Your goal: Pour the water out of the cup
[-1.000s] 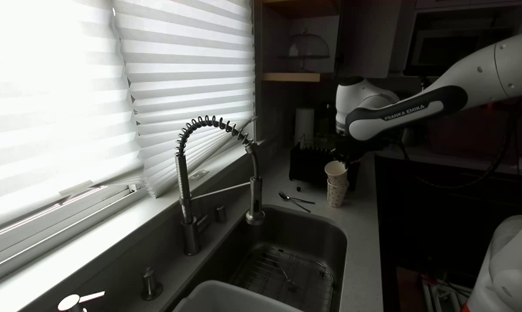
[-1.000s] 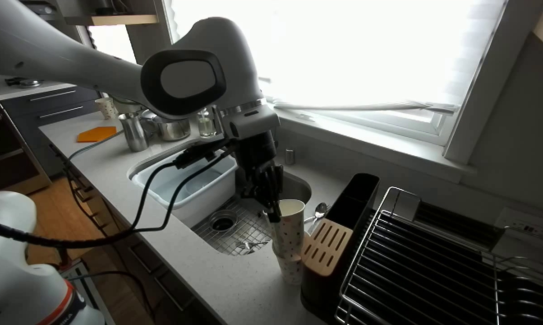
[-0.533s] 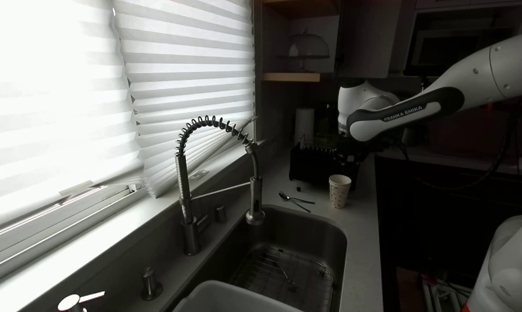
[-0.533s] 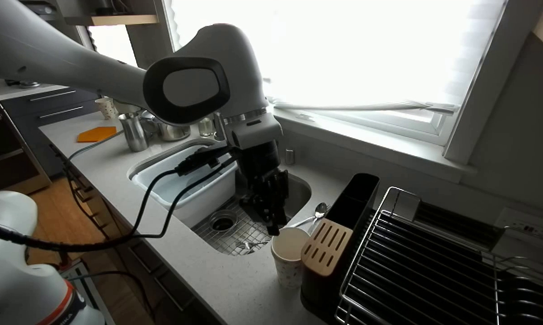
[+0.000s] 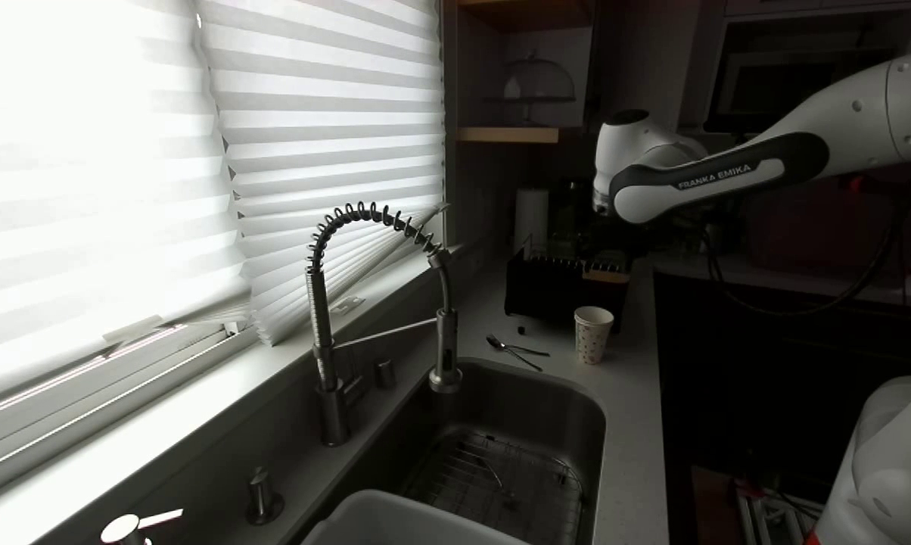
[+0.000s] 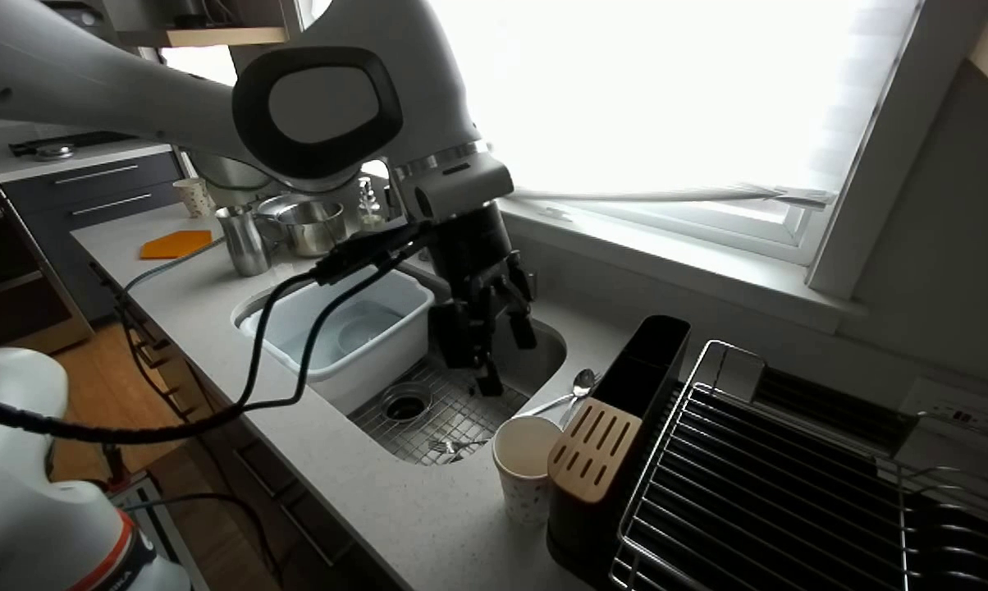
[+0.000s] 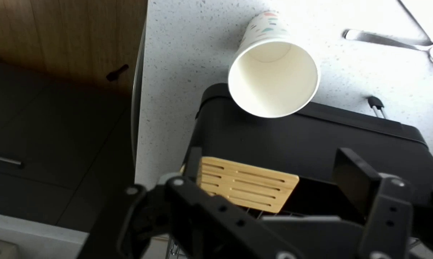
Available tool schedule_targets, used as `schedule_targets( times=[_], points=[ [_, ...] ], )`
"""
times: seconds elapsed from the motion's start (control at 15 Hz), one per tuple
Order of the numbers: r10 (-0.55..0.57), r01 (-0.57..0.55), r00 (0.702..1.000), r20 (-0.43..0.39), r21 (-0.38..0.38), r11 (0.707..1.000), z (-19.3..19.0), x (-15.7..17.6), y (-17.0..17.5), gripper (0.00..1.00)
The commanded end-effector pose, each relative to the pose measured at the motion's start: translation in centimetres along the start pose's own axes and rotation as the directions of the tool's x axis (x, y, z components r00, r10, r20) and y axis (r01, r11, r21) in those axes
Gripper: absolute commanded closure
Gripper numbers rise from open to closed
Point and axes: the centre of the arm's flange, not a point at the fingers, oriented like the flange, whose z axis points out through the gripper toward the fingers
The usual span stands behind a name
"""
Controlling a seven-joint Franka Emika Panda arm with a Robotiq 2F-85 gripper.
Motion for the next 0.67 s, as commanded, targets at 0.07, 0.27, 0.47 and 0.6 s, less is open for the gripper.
schedule_targets(
  times=[0.07,0.27,0.47,0.6],
  points=[
    [-0.041,0.041,0.999,-0.006,-0.015,0.999,-5.2,0.0,0.8,0.0],
    [-0.039,0.038,0.999,-0.024,-0.063,0.997,-7.7,-0.2,1.1,0.0],
    [-0.03,0.029,0.999,-0.028,-0.036,0.999,-7.7,-0.1,0.9,0.0],
    [-0.03,0.029,0.999,-0.03,-0.038,0.999,-7.8,-0.1,0.9,0.0]
  ],
)
